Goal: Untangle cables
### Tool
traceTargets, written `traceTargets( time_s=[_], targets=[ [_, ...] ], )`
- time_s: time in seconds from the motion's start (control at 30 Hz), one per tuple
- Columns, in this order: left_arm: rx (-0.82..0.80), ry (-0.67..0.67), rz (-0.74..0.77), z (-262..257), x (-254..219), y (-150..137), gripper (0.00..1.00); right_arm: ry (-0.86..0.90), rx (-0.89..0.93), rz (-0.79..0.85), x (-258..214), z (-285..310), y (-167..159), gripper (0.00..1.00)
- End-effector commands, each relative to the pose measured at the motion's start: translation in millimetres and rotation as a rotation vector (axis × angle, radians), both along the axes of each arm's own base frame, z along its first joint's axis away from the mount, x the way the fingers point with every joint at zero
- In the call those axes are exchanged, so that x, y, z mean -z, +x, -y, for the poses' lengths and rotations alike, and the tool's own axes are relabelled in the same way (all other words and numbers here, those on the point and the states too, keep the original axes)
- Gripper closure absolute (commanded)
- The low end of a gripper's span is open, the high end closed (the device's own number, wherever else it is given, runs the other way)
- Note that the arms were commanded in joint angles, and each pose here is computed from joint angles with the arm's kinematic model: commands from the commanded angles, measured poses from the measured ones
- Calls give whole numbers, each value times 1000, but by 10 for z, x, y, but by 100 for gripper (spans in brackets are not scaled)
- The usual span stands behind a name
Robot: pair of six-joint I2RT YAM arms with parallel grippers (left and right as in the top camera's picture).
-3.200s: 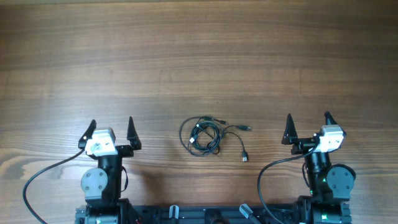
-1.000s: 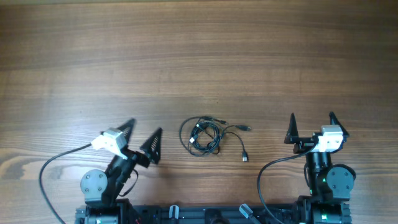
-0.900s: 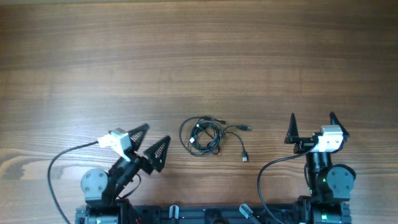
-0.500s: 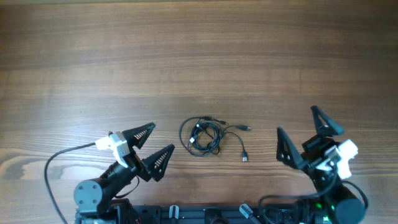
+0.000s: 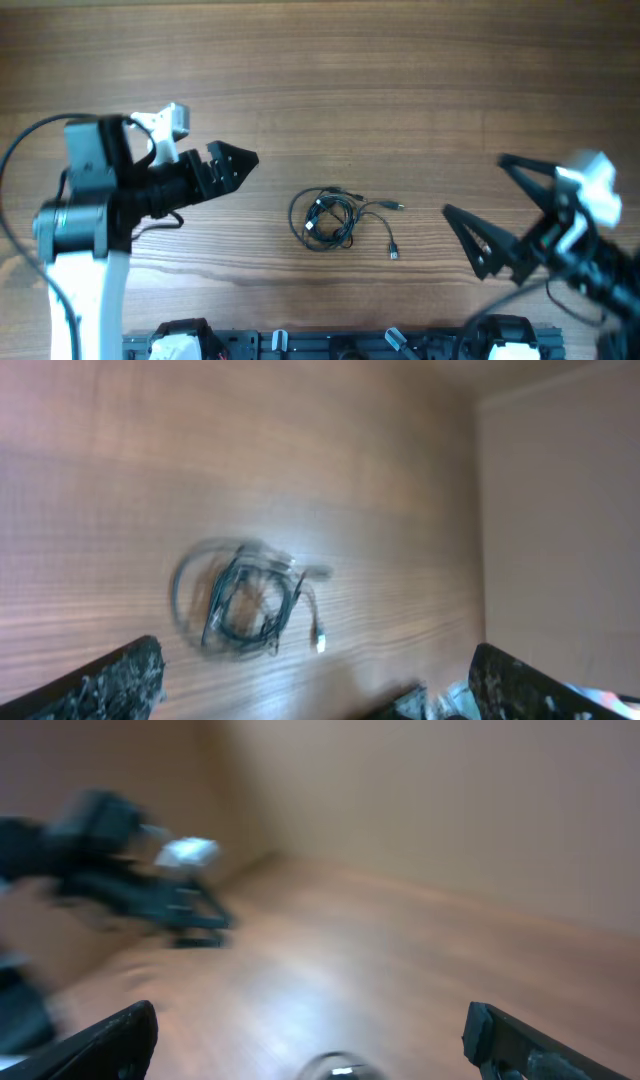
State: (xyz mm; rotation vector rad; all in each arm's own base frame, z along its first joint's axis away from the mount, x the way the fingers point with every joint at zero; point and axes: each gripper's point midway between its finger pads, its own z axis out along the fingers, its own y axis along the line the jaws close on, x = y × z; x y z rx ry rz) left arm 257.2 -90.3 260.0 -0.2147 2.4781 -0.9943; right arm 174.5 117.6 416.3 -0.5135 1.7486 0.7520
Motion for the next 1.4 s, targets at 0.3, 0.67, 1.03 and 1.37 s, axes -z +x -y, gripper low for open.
traceTargets(
  time_s=[0.3,0.67,1.03,1.37],
  targets=[
    [-24,326,-376,48,1086,207,0,-186,180,-862,1533,-198,378,3],
    [-258,505,-468,-388,1261,203,0,-687,114,-1139,3195,-873,730,17],
    [-258,505,-468,-386,1261,203,0,-685,-56,-1117,3735,-1196,918,23],
    [-243,469,-467,-320,1251,212,0,-698,-69,-1137,3851,-1150,824,60]
  ],
)
